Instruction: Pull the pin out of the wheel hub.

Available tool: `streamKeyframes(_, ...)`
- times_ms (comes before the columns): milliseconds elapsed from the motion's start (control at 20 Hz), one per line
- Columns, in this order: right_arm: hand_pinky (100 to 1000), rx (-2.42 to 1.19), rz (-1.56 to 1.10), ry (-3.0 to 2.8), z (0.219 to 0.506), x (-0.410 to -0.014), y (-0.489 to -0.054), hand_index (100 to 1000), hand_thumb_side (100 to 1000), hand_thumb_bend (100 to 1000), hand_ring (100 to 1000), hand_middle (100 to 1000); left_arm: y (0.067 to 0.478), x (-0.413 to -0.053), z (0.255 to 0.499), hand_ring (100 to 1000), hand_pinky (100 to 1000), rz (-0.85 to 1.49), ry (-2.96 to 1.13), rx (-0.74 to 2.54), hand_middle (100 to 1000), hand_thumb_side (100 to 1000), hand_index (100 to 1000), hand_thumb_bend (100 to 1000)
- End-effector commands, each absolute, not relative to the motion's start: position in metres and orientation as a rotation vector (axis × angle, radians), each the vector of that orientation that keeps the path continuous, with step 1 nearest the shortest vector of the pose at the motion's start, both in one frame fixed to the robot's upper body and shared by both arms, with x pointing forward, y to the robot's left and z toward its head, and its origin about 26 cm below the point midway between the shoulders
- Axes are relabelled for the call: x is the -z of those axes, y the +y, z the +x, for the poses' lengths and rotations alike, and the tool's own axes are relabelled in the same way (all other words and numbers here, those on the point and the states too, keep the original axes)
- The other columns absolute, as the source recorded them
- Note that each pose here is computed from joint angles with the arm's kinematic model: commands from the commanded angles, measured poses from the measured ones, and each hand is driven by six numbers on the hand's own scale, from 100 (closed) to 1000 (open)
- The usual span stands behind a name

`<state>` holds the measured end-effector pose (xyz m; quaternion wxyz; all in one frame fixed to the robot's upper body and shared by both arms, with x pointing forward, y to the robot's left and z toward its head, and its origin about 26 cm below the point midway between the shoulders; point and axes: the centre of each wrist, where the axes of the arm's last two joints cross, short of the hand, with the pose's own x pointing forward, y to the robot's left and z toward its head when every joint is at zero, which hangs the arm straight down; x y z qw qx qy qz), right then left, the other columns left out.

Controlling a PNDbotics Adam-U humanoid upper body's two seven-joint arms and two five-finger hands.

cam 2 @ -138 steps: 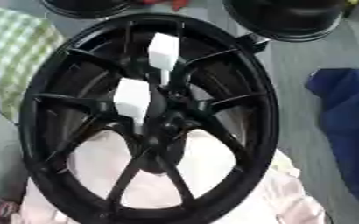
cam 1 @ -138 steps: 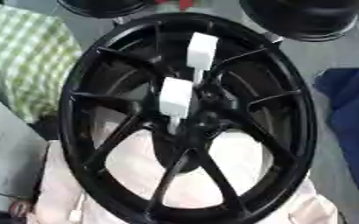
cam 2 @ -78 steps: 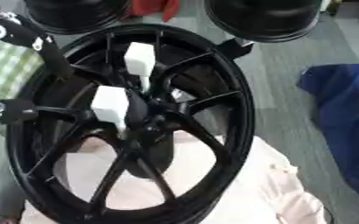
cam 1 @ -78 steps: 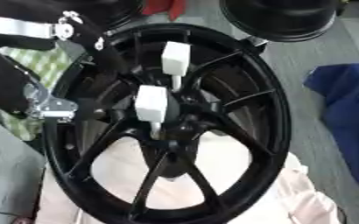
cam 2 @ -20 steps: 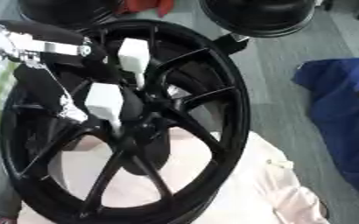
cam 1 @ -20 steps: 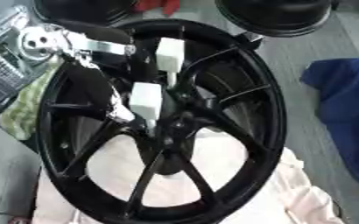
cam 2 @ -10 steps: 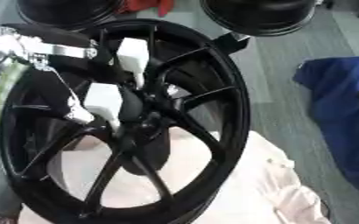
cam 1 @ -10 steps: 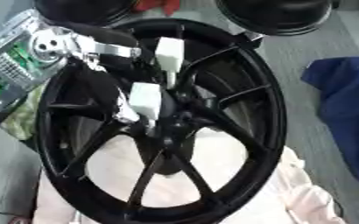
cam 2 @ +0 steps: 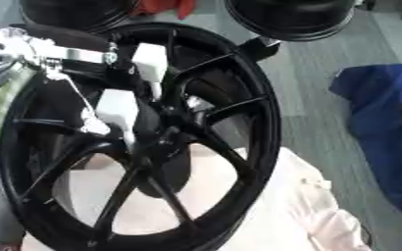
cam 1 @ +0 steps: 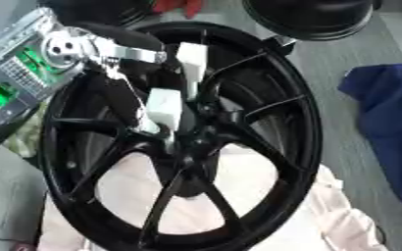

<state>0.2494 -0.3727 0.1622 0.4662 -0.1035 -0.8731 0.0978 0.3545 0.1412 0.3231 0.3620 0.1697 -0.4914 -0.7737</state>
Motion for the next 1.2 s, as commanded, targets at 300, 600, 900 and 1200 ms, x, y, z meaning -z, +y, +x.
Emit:
streamKeyframes(300, 732, -0.250, -0.262, -2.162, 0.248, -0.170, -0.372, 726, 312, 291, 613, 524, 0.142, -0.341, 0.345, 513, 725, 0.461, -1.306, 1.937, 368, 150, 547, 162)
streamKeyframes(600, 732, -0.242, -0.265, -2.162, 0.248, -0.170, -0.373, 726, 313, 292, 613, 524, 0.148, -0.356, 0.331, 481, 728, 0.478, -1.358, 1.943, 268, 103, 471, 130)
streamKeyframes(900, 732, -0.233, -0.262, -2.160, 0.248, -0.170, -0.373, 726, 315, 290, 613, 524, 0.162, -0.378, 0.313, 450, 725, 0.505, -1.448, 1.903, 197, 100, 415, 100)
streamKeyframes(1200, 731, -0.222, -0.281, -2.166, 0.246, -0.169, -0.376, 726, 316, 289, 613, 524, 0.210, -0.416, 0.298, 437, 727, 0.572, -1.675, 1.664, 186, 100, 413, 100)
